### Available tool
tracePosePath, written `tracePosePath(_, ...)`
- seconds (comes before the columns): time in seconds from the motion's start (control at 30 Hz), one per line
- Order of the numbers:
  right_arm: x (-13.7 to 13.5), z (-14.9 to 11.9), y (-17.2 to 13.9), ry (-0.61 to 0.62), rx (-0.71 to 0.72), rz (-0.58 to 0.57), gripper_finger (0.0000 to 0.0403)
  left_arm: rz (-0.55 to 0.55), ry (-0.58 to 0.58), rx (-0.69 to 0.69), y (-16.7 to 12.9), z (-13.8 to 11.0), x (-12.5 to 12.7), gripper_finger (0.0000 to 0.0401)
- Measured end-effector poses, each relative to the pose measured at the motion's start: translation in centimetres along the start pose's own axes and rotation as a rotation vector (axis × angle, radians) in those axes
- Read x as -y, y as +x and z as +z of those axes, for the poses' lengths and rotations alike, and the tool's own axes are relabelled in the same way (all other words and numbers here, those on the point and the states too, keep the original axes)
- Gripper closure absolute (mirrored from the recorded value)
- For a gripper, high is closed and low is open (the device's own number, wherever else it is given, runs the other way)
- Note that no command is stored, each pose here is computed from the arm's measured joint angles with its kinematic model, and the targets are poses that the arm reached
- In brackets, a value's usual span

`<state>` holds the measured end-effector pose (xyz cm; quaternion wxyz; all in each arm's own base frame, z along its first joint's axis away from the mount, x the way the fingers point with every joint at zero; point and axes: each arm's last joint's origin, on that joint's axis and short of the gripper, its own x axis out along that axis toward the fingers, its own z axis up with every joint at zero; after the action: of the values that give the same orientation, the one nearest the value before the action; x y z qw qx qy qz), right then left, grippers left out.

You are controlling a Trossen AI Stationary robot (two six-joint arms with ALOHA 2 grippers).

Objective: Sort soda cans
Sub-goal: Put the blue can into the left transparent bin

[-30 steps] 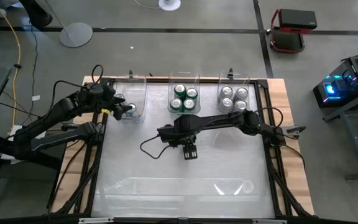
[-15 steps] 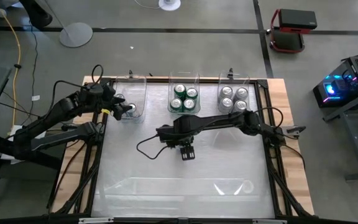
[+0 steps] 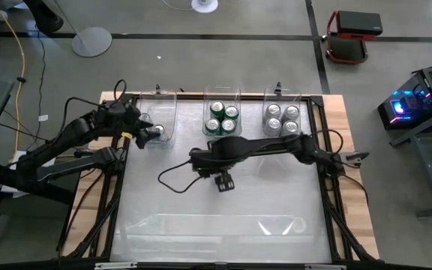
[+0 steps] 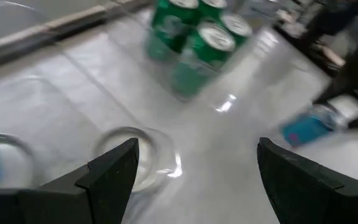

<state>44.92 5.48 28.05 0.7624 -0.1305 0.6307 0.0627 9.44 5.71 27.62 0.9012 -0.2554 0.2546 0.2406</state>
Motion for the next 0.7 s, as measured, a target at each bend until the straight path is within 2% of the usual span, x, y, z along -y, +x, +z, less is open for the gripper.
tracePosePath(0.13, -1.1, -1.0, -4.8, -0.050, 0.085, -0.107, 0.0118, -0.075, 0.027, -0.021, -0.1, -0.2, 0.6, 0.0095)
tracePosePath(0.27, -2.2, -2.8, -8.5, -0.017, 0.160, -0.110, 0.0117, -0.149, 0.083, 0.001, 0.0, -0.1, 1.6, 0.0095)
tracePosePath(0.37, -3.3, -4.5, -10.0, 0.025, 0.172, -0.101, 0.0116, -0.268, 0.163, 0.049, 0.2, 0.4, 3.2, 0.0095)
tracePosePath(0.47, -5.1, -6.7, -10.3, 0.079, 0.194, -0.086, 0.0116, -0.474, 0.247, 0.107, 0.5, 1.0, 5.6, 0.0095)
tracePosePath(0.57, -7.6, -9.6, -9.6, 0.171, 0.271, -0.136, 0.0116, -0.663, 0.369, 0.152, 1.4, 1.3, 8.4, 0.0095)
tracePosePath(0.7, -10.9, -13.8, -8.0, 0.354, 0.450, -0.156, 0.0116, -0.779, 0.596, 0.210, 3.8, 0.8, 11.9, 0.0095)
